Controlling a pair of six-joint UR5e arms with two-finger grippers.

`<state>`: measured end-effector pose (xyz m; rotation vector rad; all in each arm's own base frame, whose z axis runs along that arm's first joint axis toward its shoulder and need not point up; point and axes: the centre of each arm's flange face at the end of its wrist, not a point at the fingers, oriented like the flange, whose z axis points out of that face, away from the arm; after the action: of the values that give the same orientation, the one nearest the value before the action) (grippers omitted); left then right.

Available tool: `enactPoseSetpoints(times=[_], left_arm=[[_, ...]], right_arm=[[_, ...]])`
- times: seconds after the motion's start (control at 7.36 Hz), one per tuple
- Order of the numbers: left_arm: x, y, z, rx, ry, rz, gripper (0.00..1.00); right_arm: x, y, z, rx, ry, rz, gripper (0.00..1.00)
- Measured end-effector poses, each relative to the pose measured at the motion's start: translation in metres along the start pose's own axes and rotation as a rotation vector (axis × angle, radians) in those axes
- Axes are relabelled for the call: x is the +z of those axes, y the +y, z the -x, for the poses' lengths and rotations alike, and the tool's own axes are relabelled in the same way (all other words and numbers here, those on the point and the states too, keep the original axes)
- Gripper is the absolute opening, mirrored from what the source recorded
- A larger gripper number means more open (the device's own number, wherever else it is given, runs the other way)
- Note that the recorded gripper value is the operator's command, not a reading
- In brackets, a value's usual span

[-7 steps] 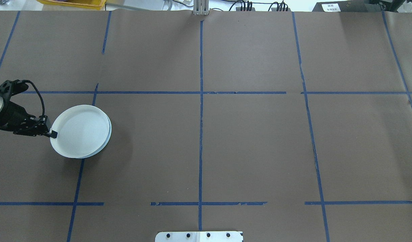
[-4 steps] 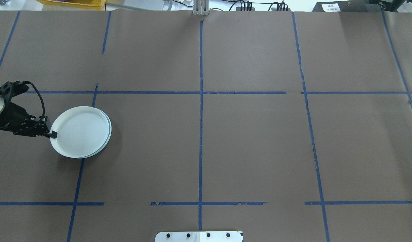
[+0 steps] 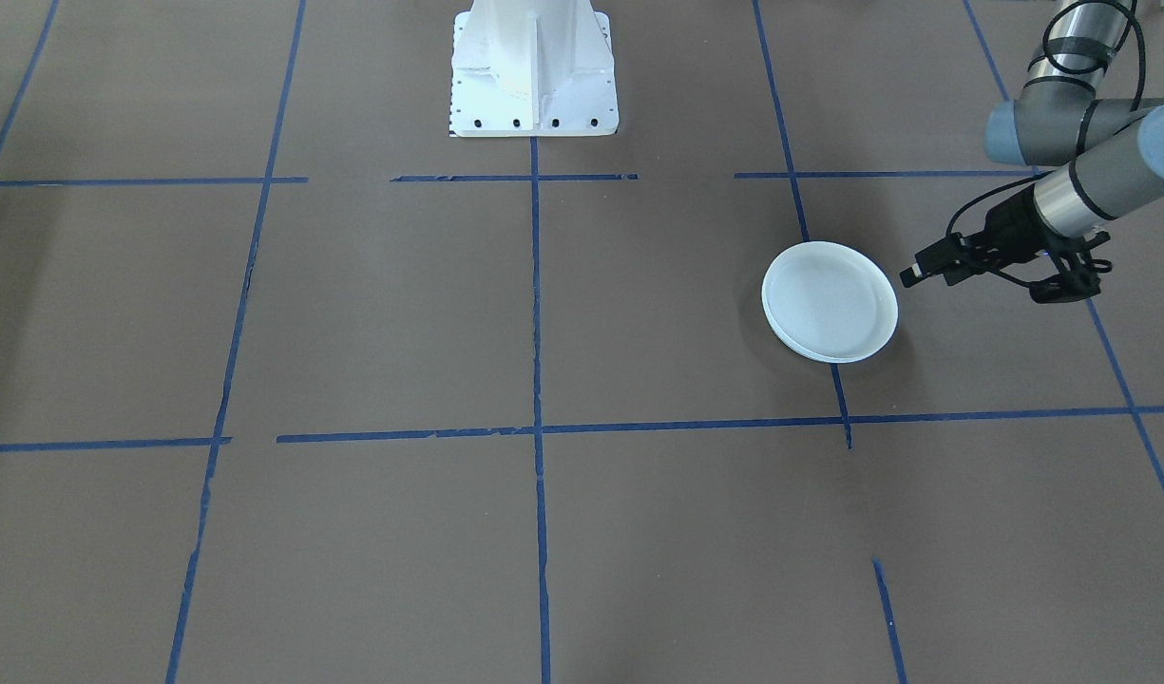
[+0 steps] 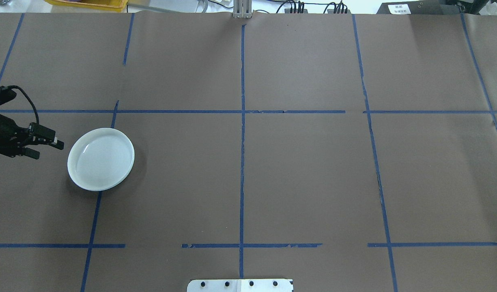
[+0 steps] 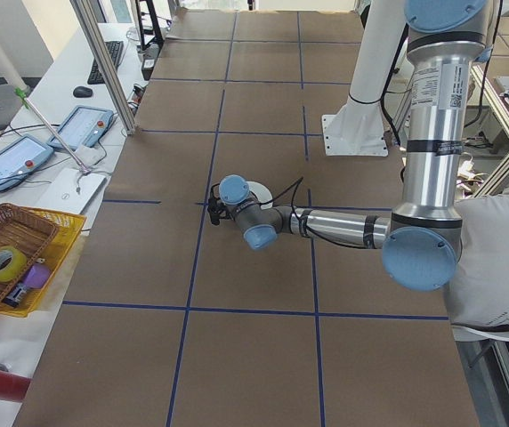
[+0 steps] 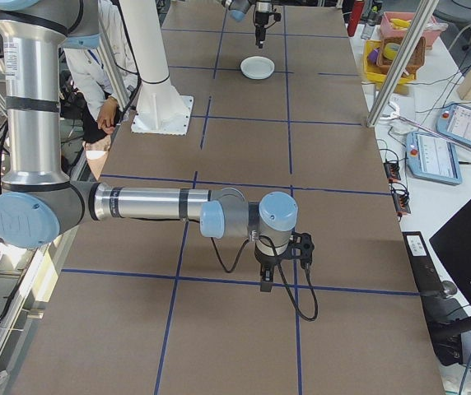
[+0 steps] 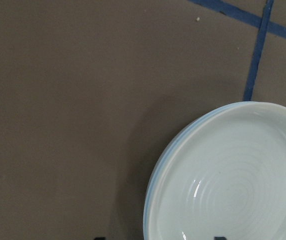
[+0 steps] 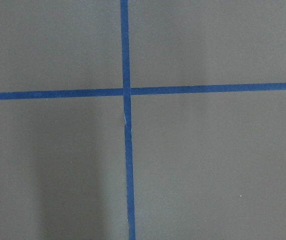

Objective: Stack plate in center

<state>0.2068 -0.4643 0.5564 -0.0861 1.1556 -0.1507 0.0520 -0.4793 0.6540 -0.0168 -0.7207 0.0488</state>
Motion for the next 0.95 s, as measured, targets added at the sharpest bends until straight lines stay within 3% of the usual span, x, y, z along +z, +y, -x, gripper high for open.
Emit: enactPoseSetpoints(times=[0.27, 0.41, 0.68, 0.82, 0.95], left_arm=[[-0.043, -0.013, 0.048, 0.097, -0.049, -0.067, 1.0], [-0.062, -0.023, 0.072, 0.148, -0.118, -0.094, 1.0], [-0.127, -0.045, 0.108, 0.238, -0.323, -0.129, 1.0], [-0.174, -0.048, 0.125, 0.26, -0.433, -0.121, 1.0], [-0.208, -0.043, 0.139, 0.266, -0.498, -0.087, 1.0]], right_arm=[[0.0, 0.0, 0.0, 0.0, 0.0, 0.0, 1.0], [0.0, 0.0, 0.0, 0.0, 0.0, 0.0, 1.0], [0.0, 0.0, 0.0, 0.001, 0.0, 0.0, 1.0], [0.0, 0.0, 0.0, 0.001, 0.0, 0.0, 1.0], [0.0, 0.0, 0.0, 0.001, 0.0, 0.0, 1.0]])
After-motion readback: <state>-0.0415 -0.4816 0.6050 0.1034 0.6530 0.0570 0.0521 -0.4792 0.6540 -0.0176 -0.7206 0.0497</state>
